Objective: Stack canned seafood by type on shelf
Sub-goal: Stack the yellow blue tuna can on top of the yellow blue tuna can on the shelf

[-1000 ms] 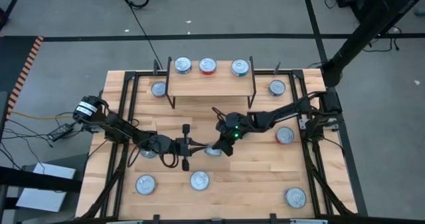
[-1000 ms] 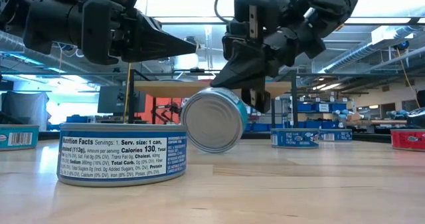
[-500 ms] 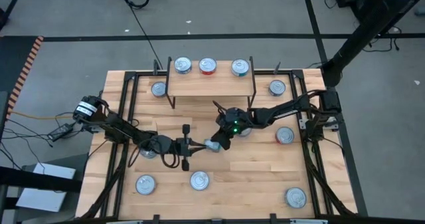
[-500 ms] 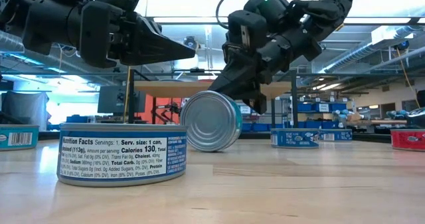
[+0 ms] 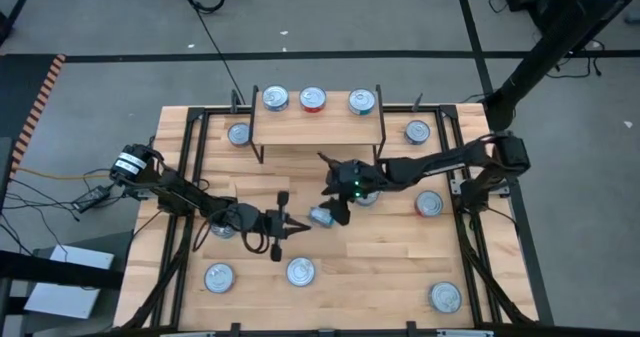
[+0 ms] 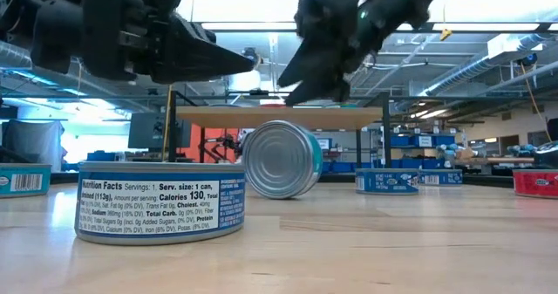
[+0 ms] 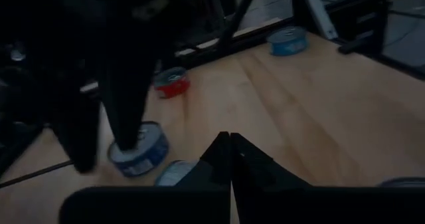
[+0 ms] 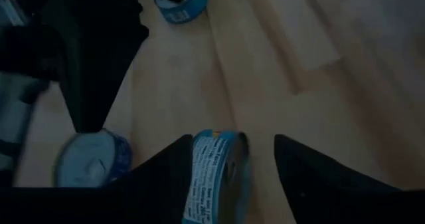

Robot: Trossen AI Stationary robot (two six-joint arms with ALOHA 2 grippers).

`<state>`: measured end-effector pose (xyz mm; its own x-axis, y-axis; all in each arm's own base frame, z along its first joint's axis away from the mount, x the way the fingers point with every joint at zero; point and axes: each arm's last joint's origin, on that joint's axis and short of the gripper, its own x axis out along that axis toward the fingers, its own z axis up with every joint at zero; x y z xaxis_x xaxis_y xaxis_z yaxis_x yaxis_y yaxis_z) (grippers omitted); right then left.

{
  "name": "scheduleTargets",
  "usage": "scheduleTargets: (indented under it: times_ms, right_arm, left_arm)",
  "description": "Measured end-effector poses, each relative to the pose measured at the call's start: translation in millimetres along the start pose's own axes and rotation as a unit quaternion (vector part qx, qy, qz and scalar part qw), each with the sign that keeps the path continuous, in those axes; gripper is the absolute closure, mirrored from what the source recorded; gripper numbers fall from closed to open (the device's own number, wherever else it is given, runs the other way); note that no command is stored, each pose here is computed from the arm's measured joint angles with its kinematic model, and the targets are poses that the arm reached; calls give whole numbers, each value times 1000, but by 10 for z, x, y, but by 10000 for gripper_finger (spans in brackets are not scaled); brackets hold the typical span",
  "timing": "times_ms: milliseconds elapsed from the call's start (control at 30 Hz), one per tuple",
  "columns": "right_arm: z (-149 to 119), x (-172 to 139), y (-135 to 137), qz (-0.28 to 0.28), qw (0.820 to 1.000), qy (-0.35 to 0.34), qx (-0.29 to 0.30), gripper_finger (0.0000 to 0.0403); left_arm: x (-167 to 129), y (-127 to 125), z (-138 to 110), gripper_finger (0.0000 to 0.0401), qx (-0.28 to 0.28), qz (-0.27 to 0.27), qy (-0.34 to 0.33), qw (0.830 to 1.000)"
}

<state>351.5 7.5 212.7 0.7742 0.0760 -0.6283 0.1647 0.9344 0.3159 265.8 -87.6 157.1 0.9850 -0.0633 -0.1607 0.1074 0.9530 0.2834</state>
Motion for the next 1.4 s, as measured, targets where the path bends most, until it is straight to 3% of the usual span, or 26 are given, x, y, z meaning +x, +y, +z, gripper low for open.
scheduleTargets:
  times_ms: [267, 467, 800, 1000, 1400]
  right_arm:
    - [-296, 14, 571, -60, 993, 0, -105, 158]
    - [-424, -27, 758, -132, 986, -32, -93, 141]
    - [-553, 167, 704, -161, 984, -14, -72, 104]
    - [-576, 244, 647, -186, 980, -17, -71, 106]
    - [-571, 250, 651, -167, 984, -13, -56, 115]
  left_arm:
    - [-175, -9, -209, 399, -29, -15, 0, 999]
    - [-250, 11, -219, 400, -38, -7, -31, 999]
    - [-244, 15, -210, 400, -39, -1, -31, 999]
    - [-239, 28, -218, 400, -39, 3, -27, 999]
    - [-235, 43, -225, 400, -41, 6, -25, 999]
